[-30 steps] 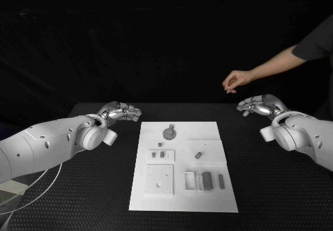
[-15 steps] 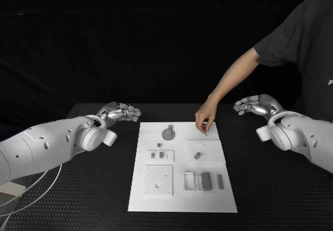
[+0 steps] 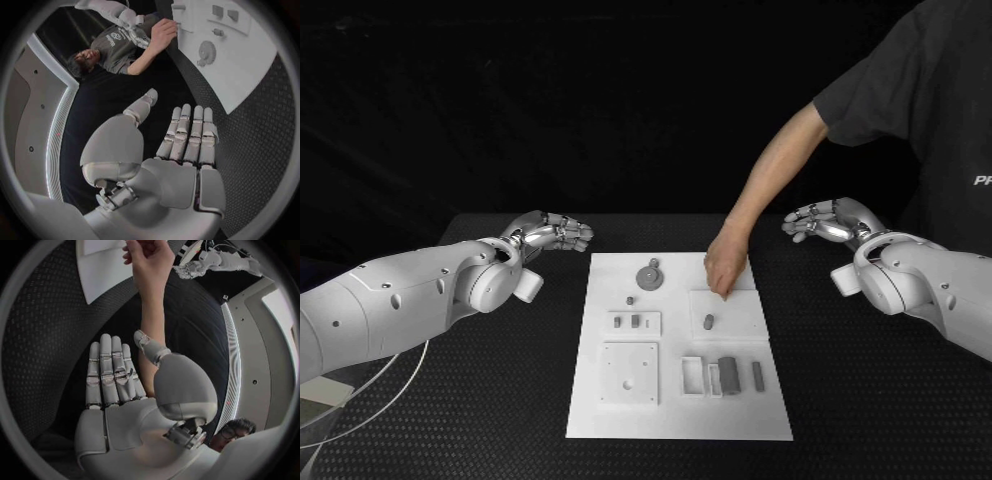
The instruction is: Assemble the parts on the task board
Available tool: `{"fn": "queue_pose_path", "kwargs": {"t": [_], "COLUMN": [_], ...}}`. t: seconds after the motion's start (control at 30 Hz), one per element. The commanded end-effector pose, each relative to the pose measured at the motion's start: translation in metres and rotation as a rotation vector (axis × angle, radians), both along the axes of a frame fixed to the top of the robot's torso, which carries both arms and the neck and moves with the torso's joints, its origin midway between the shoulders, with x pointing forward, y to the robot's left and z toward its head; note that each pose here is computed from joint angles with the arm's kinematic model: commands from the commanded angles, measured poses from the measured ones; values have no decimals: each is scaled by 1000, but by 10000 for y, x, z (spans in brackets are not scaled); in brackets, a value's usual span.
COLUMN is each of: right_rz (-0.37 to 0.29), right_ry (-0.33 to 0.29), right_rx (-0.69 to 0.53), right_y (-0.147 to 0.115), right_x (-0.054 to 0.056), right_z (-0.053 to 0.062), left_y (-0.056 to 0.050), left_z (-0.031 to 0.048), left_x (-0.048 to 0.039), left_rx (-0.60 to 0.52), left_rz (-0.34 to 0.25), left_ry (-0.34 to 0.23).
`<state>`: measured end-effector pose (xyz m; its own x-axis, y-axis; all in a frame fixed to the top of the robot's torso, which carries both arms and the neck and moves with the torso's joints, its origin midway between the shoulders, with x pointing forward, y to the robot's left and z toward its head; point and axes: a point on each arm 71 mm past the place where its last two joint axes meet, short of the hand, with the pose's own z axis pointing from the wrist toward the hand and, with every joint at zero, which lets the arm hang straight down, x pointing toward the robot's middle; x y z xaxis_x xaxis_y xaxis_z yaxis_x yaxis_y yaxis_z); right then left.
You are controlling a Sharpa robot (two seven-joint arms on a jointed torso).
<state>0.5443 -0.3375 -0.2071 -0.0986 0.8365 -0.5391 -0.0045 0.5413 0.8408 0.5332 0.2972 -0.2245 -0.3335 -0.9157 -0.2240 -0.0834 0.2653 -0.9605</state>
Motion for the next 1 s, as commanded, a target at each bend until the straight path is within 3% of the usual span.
{"fn": "queue_pose_path", "kwargs": {"t": [0.03, 0.67, 0.83, 1.0], "right_rz": [26, 84, 181, 284], "right_ry": [4, 21, 27, -6], "right_rx": [-22, -75, -218, -363], "right_y": [27, 129, 248, 446], "right_x": [-9, -42, -88, -151], "right_z": [-9, -32, -63, -79], "left_y": [-30, -28, -24, -26], "left_z": [15, 12, 11, 12], "left_x": [0, -3, -5, -6], "left_rx": [-17, -17, -17, -18], "left_rz": [-12, -15, -14, -16], "left_ry": [-9, -4, -3, -3]}}
